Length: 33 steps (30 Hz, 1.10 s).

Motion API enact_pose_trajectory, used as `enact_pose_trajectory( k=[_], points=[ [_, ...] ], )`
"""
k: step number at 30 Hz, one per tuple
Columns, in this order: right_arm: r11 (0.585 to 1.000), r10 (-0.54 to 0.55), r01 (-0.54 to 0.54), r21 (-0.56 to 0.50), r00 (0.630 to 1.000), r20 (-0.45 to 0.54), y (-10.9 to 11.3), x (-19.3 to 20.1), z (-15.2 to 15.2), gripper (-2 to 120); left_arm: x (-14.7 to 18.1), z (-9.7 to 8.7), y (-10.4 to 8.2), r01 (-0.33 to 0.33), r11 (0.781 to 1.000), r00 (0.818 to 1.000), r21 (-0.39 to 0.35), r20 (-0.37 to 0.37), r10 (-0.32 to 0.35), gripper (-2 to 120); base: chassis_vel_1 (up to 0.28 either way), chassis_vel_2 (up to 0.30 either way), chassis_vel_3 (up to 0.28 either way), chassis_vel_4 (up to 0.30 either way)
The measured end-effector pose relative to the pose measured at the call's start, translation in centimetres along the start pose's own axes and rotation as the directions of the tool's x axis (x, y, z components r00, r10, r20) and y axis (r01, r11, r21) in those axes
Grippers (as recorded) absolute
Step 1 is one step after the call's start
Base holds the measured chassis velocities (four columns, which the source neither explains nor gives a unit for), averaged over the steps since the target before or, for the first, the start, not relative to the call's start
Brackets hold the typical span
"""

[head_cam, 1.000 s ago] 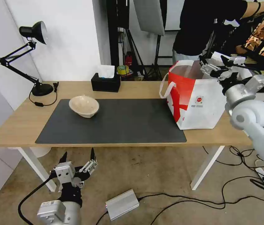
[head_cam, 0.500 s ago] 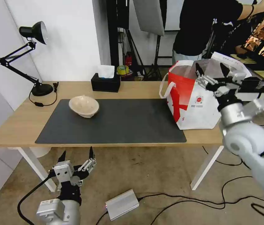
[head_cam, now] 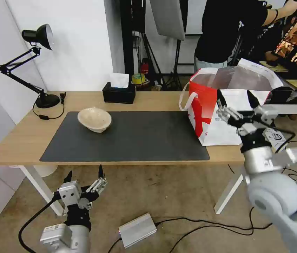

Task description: Pick up the trash from the table and place it into the takeout bag.

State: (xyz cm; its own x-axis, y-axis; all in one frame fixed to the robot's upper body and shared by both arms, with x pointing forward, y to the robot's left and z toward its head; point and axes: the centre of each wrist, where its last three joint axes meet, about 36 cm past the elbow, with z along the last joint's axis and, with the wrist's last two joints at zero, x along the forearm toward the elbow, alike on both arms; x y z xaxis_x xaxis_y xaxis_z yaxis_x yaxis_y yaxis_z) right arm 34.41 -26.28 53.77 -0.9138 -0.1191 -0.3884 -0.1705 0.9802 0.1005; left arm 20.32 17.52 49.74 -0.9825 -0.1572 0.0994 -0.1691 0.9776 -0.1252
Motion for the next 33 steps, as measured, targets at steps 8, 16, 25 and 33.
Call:
enact_pose_trajectory(
  k=[8, 16, 25, 33],
  points=[
    [1.000, 0.022, -0.022, -0.001, 0.999, -0.026, 1.2, 2.7, 0.8, 100, 0.1, 0.0, 0.1, -0.006, 1.000, 1.000, -0.006, -0.001, 0.006, 100, 0.000, 0.000, 0.000, 0.000],
    [0.999, 0.038, -0.038, -0.002, 0.997, -0.064, 2.5, 5.2, 1.3, 100, 0.2, 0.1, 0.1, -0.012, 1.000, 1.000, -0.009, -0.006, 0.012, 100, 0.000, 0.000, 0.000, 0.000],
    [0.998, 0.050, -0.053, -0.020, 0.988, -0.146, 4.5, 8.9, 2.6, 100, 0.2, 0.1, 0.0, -0.015, 1.000, 1.000, -0.003, -0.007, 0.015, 100, 0.000, 0.000, 0.000, 0.000],
    [0.998, 0.060, -0.065, -0.019, 0.979, -0.195, 6.3, 11.1, 4.1, 100, 0.3, 0.1, 0.0, -0.014, 1.000, 1.000, -0.003, -0.009, 0.014, 100, 0.000, 0.000, 0.000, 0.000]
  ],
)
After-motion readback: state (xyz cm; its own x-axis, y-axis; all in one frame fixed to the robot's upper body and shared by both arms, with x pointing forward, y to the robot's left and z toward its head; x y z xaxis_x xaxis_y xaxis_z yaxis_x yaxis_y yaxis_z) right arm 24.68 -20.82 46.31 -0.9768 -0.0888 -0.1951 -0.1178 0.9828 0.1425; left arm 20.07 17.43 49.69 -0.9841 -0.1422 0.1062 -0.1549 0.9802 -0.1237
